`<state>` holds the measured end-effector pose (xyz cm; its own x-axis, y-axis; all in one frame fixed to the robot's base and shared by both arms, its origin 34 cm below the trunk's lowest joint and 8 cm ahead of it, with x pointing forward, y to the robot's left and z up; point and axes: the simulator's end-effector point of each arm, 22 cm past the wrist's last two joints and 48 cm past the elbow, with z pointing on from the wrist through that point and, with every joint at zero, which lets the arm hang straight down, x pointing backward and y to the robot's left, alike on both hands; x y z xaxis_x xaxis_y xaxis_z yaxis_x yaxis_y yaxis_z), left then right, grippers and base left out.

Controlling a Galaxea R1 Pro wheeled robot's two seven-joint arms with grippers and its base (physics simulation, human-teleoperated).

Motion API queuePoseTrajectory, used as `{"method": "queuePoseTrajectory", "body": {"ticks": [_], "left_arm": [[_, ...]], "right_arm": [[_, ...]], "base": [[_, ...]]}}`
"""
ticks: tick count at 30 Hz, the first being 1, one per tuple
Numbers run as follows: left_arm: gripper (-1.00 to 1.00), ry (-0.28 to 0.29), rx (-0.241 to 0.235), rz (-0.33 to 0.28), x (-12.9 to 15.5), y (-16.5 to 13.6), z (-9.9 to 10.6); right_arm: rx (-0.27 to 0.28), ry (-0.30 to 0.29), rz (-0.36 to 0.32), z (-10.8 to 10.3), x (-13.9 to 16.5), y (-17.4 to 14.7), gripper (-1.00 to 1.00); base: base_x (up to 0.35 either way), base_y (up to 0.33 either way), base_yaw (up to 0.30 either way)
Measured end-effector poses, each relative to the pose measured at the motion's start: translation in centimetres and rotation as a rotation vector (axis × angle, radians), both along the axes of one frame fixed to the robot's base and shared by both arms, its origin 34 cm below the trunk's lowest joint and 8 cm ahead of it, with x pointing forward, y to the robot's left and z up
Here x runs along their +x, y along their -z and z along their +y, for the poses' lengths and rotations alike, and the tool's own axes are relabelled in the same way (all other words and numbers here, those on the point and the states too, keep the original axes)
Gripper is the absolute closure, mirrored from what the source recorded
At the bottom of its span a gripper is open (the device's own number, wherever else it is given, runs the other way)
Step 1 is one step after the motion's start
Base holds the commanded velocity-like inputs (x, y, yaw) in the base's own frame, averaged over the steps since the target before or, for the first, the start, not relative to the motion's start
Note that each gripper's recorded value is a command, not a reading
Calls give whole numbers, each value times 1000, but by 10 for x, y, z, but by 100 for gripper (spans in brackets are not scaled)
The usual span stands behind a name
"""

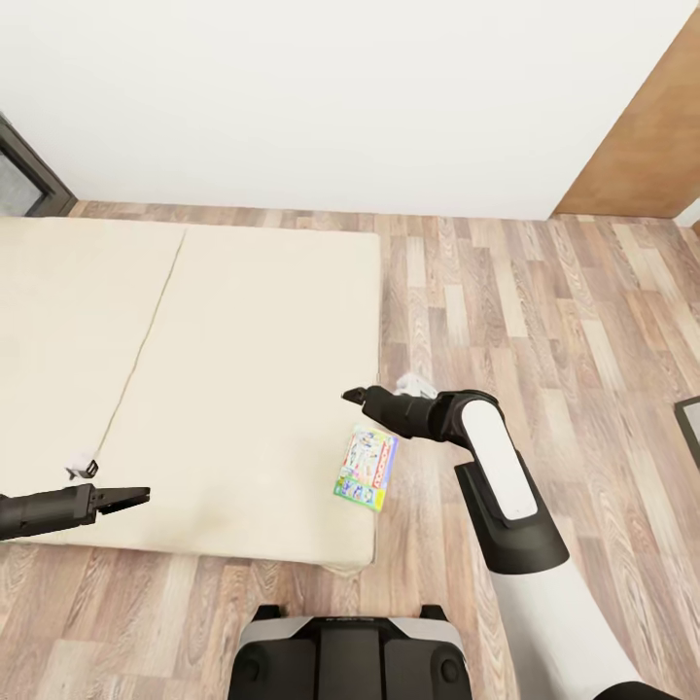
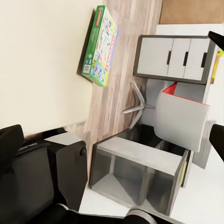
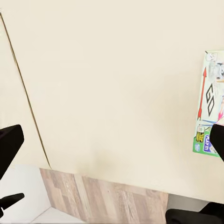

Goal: Put all the toys in the child's room - the three board games (two on the bed and one on the table), the two jigsaw puzzles on the table, and the tennis ball on the table - inside the toy box on the table in the child's room.

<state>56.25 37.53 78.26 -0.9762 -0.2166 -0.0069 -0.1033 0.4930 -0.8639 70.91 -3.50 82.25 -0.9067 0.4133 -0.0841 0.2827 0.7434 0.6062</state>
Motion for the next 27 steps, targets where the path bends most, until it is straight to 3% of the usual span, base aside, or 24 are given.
{"method": "queuePoseTrajectory", "body": {"ticks": [11, 27], "left_arm": [[-100, -4, 1, -13, 3, -7, 2], [-100, -5, 0, -19, 4, -10, 1]], "right_arm": [[3, 0, 4, 0, -7, -3, -100], [2, -1, 5, 0, -12, -4, -100]], "base": [[0, 0, 165], [0, 0, -74]]}}
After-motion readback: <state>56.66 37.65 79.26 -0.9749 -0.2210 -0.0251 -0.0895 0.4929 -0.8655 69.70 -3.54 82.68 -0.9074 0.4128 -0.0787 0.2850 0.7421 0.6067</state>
